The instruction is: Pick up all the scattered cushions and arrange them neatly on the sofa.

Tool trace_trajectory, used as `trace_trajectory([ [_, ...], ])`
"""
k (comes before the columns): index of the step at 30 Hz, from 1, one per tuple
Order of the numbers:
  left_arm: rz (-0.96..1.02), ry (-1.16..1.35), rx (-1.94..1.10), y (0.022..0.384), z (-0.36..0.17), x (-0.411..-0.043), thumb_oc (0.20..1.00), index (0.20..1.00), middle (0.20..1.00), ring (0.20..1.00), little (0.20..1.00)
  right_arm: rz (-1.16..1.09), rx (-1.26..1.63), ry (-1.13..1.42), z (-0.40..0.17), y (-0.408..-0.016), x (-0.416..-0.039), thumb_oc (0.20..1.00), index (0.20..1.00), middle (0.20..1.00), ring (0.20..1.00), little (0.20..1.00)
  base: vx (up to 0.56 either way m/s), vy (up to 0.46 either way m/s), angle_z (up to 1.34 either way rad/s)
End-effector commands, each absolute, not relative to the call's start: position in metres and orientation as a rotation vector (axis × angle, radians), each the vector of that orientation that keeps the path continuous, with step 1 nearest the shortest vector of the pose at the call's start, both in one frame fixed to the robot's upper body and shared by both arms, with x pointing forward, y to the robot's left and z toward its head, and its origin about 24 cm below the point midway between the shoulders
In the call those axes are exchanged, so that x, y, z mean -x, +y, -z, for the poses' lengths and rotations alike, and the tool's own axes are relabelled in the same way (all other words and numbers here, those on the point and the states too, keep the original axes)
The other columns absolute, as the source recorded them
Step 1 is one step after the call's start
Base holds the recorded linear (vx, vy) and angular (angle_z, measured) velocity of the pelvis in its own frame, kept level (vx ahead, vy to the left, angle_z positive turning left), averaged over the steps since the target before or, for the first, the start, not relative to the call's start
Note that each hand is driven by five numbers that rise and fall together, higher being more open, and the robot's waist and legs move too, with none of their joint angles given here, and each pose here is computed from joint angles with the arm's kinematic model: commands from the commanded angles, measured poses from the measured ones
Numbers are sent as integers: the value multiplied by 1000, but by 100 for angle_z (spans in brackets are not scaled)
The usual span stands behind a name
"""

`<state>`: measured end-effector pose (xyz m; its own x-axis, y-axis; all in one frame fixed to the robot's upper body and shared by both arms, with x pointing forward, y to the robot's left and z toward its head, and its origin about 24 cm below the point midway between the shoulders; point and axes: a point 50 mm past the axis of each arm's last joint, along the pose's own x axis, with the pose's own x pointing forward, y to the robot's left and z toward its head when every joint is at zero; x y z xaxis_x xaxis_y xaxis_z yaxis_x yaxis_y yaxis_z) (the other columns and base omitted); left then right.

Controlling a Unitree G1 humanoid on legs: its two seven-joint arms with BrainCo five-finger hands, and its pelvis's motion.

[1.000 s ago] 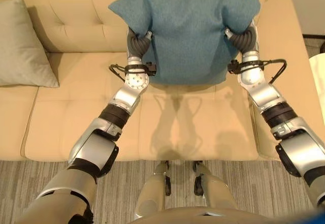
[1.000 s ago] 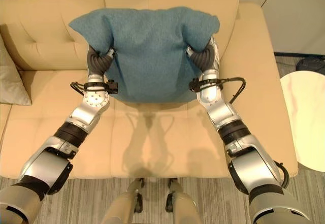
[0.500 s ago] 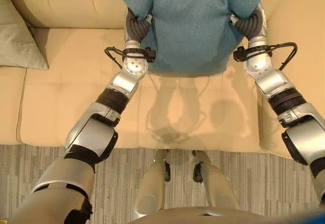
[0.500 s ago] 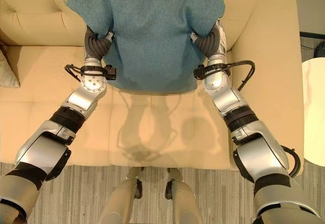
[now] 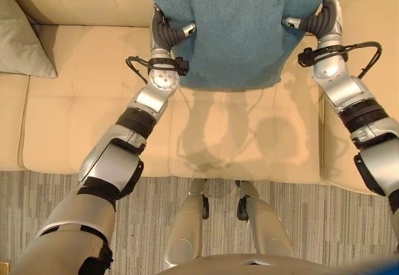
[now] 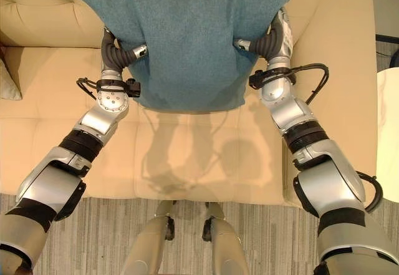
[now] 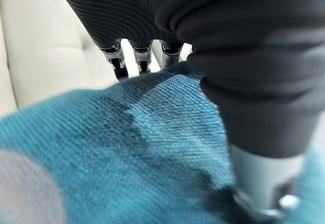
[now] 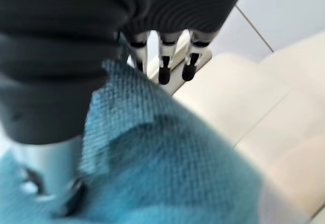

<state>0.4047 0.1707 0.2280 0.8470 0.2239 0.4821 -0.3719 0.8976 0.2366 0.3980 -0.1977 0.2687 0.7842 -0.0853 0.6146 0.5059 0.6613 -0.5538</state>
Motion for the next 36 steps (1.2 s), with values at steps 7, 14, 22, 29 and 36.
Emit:
trace_trajectory([
  [7,-508,-476,-430,273,-281,-393,1000,1000,1000,1000,1000,539,815,-399,-276,-279,-392,1000,1000,1000,1000,1000,3,13,-1],
  [14,-444,-497,-407,282,-213,-355,1000,1000,1000,1000,1000,560,734,-265,-192,-326,-349,1000,1000,1000,1000,1000,52,18,-2],
  [22,-394,88,-434,280,-16,-252,1000,1000,1000,1000,1000,406,555,173,-13,-301,-260,1000,1000,1000,1000,1000,136,14,-12],
  [29,-295,650,-497,270,96,-161,1000,1000,1000,1000,1000,256,623,524,68,-284,-199,1000,1000,1000,1000,1000,-2,5,-3],
  [36,-221,934,-537,261,136,-113,1000,1000,1000,1000,1000,203,675,750,105,-283,-160,1000,1000,1000,1000,1000,-40,-4,-9],
])
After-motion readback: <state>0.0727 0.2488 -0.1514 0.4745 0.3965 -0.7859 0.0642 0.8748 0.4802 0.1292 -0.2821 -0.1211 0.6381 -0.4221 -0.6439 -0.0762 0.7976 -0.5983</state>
